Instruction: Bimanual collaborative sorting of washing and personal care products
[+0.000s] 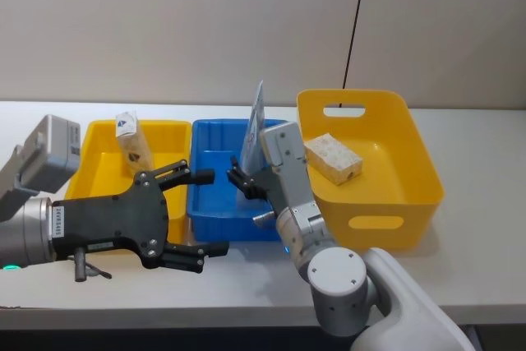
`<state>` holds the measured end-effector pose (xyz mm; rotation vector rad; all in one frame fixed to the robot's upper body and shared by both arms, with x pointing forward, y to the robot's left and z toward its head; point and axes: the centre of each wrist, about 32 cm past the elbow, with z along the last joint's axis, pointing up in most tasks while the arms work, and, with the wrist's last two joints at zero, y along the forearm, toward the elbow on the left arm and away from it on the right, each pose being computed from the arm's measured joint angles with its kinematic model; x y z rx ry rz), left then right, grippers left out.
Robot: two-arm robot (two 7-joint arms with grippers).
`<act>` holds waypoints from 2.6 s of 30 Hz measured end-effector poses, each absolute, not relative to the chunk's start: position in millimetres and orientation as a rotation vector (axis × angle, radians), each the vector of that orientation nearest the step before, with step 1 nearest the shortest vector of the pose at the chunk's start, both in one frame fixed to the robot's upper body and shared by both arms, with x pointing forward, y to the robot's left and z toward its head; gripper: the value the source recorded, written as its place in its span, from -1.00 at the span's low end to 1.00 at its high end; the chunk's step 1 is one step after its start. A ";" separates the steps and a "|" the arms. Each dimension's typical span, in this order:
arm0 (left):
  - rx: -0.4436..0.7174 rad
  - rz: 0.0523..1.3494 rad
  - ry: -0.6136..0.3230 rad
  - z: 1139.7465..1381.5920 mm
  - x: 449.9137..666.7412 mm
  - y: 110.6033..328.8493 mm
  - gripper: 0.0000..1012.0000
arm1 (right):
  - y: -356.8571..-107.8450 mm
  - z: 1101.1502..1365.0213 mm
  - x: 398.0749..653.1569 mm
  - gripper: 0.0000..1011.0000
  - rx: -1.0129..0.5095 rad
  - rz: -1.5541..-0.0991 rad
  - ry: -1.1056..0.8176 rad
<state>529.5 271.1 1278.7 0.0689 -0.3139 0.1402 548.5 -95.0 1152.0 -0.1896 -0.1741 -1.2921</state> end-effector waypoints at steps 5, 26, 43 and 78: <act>0.069 0.140 -0.314 1278.7 529.5 271.1 0.98 | -89.3 1150.1 554.4 0.98 -0.194 -1.294 -0.182; 0.069 0.140 -0.314 1278.7 529.5 271.1 0.98 | -77.5 1146.7 567.7 0.26 -0.197 -1.311 -0.217; 0.069 0.140 -0.314 1278.7 529.5 271.1 0.98 | -79.1 1150.7 568.8 -0.80 -0.188 -1.326 -0.209; 0.069 0.140 -0.314 1278.7 529.5 271.1 0.98 | -97.7 1199.3 543.3 -1.00 0.009 -1.309 -0.223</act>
